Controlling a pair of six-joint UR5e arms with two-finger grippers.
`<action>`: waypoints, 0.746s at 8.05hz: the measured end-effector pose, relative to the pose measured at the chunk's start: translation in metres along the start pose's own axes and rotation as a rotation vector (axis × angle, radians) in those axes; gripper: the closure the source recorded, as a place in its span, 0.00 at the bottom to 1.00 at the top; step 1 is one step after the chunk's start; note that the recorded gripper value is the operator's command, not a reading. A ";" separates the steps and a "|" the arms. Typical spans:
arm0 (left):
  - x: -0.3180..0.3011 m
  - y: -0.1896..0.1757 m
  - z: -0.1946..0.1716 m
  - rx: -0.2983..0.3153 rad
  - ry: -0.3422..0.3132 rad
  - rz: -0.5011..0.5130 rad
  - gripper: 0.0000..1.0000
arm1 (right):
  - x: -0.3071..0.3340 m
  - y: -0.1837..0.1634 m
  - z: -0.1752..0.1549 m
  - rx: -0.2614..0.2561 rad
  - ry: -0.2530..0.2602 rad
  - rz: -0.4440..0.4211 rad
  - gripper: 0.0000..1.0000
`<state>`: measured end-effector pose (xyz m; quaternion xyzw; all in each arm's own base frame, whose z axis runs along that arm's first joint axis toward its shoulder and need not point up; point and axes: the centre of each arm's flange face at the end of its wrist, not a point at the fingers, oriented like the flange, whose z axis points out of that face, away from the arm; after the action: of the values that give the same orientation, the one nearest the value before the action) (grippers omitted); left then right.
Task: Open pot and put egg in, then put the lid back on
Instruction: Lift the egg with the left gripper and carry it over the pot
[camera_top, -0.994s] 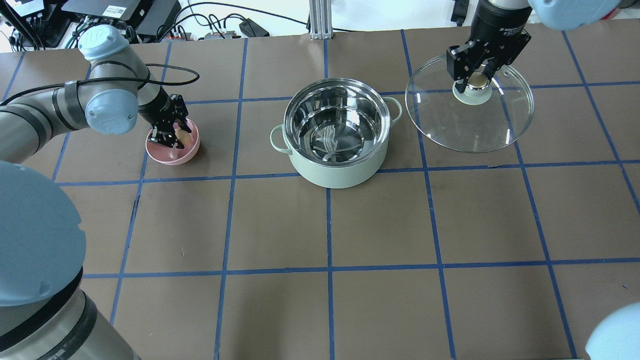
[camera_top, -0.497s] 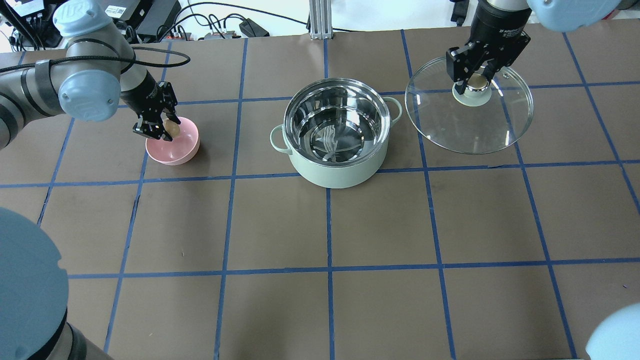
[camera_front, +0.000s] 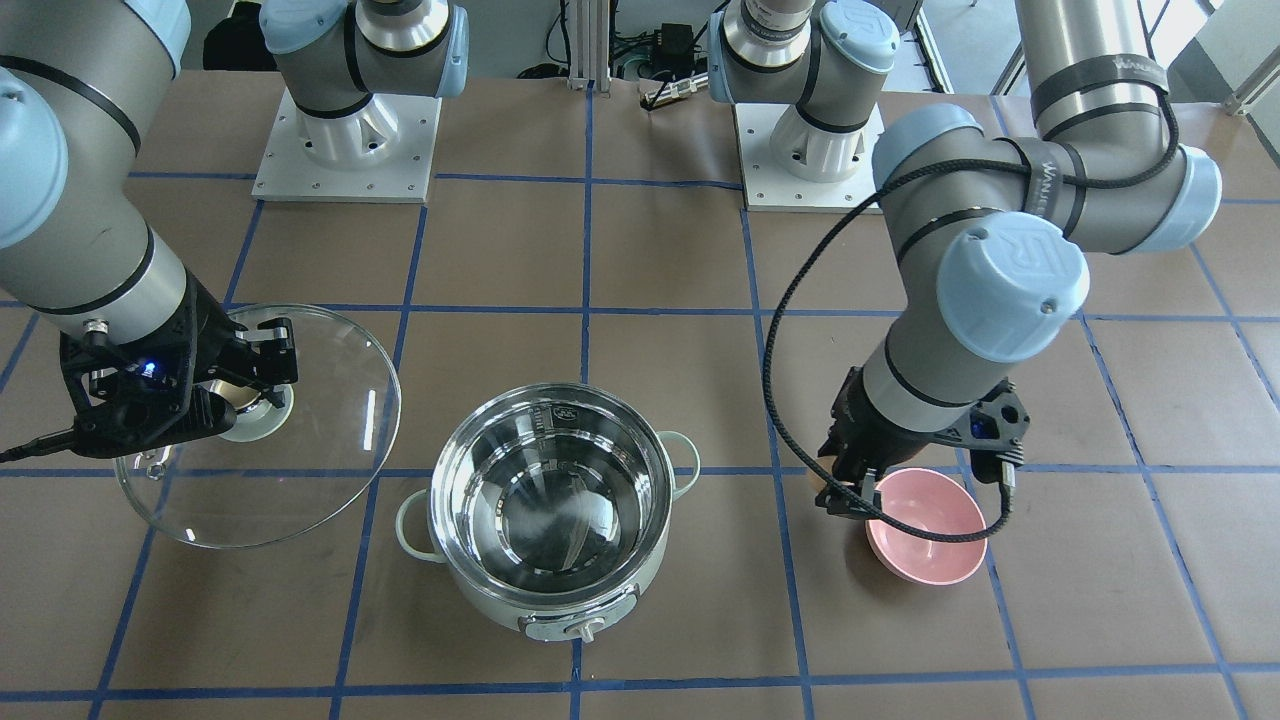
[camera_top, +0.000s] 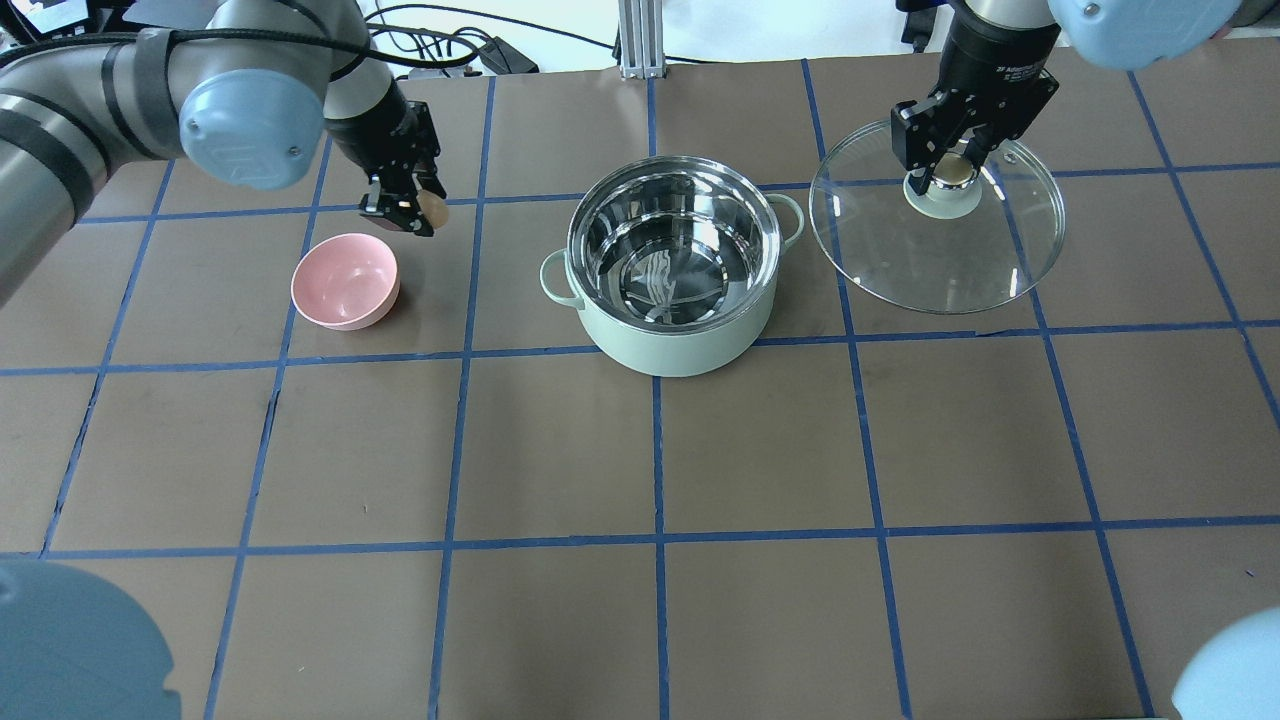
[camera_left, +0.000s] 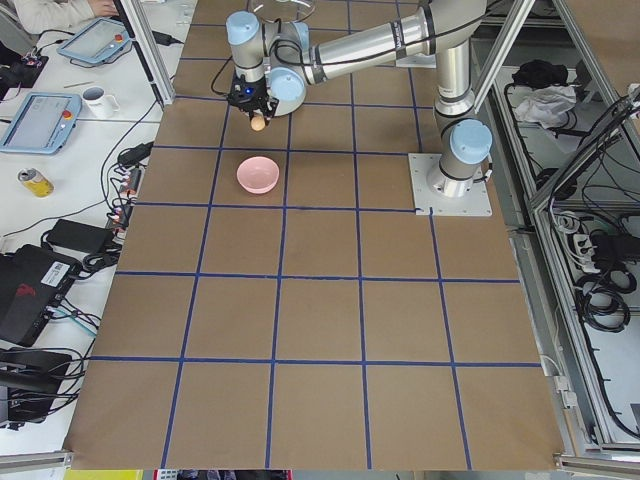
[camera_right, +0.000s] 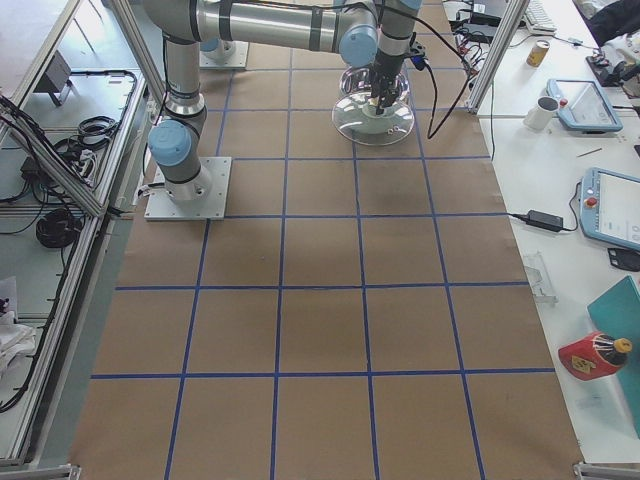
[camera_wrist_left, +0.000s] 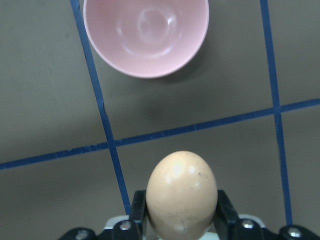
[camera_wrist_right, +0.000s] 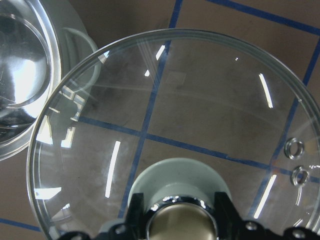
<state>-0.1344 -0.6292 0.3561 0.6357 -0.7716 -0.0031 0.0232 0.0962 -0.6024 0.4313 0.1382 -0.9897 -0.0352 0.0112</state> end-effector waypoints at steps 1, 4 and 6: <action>0.005 0.037 -0.012 -0.016 0.025 -0.050 0.98 | 0.000 0.000 0.000 0.000 0.000 0.000 1.00; 0.011 0.140 -0.017 -0.149 0.046 -0.189 0.98 | 0.000 0.000 0.000 0.000 0.000 0.000 1.00; 0.016 0.187 -0.001 -0.166 0.044 -0.230 1.00 | 0.000 0.000 0.000 0.000 -0.001 0.000 1.00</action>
<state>-0.3207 -0.6090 0.3641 0.7156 -0.6902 -0.0555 0.0920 0.0963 -0.6019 0.4316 0.1382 -0.9897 -0.0352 0.0108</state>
